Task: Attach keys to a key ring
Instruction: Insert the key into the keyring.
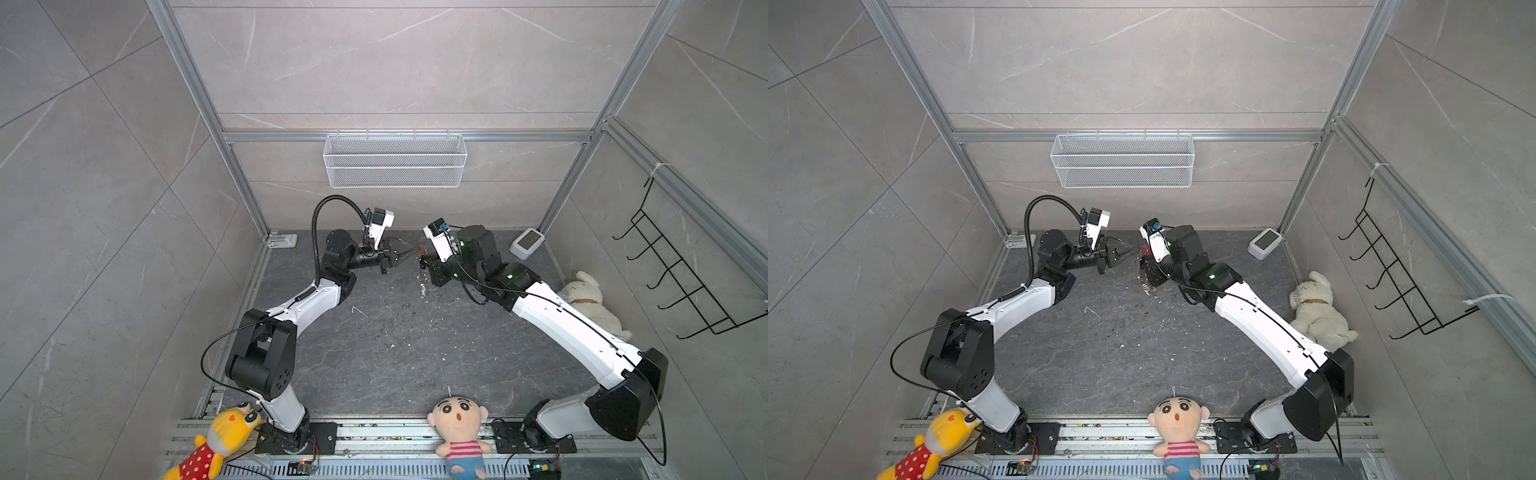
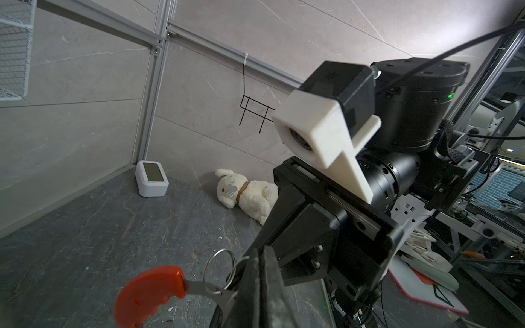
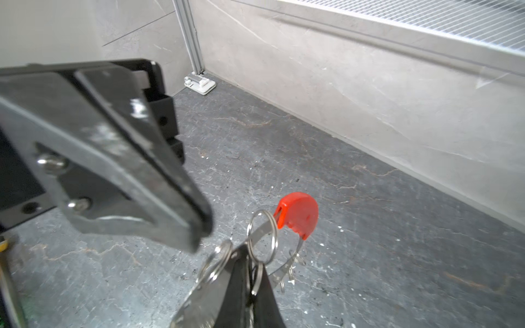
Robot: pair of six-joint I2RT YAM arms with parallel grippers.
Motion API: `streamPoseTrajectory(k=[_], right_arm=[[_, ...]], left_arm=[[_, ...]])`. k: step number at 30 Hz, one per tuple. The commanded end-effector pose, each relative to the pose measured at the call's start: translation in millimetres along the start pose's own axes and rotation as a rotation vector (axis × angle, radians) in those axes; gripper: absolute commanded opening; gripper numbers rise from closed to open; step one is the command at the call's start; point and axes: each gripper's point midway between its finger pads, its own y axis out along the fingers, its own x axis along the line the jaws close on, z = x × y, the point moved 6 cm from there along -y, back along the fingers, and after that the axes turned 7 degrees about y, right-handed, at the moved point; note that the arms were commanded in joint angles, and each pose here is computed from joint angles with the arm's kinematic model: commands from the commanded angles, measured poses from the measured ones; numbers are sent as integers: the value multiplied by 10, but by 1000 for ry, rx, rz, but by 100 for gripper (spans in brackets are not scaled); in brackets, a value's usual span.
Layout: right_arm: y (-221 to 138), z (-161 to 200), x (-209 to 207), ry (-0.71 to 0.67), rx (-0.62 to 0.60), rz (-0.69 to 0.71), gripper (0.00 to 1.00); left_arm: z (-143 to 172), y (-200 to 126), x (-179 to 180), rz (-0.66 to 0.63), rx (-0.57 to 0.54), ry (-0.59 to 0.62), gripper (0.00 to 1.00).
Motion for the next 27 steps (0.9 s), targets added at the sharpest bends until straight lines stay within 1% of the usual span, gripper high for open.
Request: streamPoseTrajectory(k=[1,4,6,7,8,9,10,11,12,14,17,20,23,25,27], right_arm=[[-158,-120,-4,-28,-53,11,0],[-172,-127,7,-39,-48,3,0],[-179,-104,9,-53,-35,-5,0],[-185,-90,19,-63,-28,-13,0],[-193,-69,29,-76,-18,-23,0],[-198,-44,38,-89,-6,-31,0],[-200,-20,46,-101,8,-40,0],[-205,8,56,-113,25,-53,0],[-211,33,72,-121,37,-67,0],[-211,76,87,-123,59,-84,0],[-136,129,70,-94,104,-83,0],[22,302,34,-48,199,-91,0],[142,570,-2,-1,292,-108,0],[143,696,1,30,308,-136,0],[90,752,12,62,291,-172,0]], left_arm=[[-47,-39,-107,19,3,44,0],[-28,-71,-88,5,18,34,0],[-68,-136,-35,-31,35,21,0],[-93,-167,-11,-52,45,21,6],[-113,-208,26,-92,65,22,16],[-128,-239,45,-129,100,37,23],[-175,-252,22,-152,139,70,34],[-186,-270,14,-180,190,103,42],[-209,-274,2,-188,219,129,44],[-268,-267,3,-187,254,155,45],[-247,-247,35,-176,280,113,45],[-94,-275,76,-194,293,70,44],[92,-326,75,-213,293,27,42],[189,-346,66,-218,291,8,41],[293,-374,67,-228,303,-15,42]])
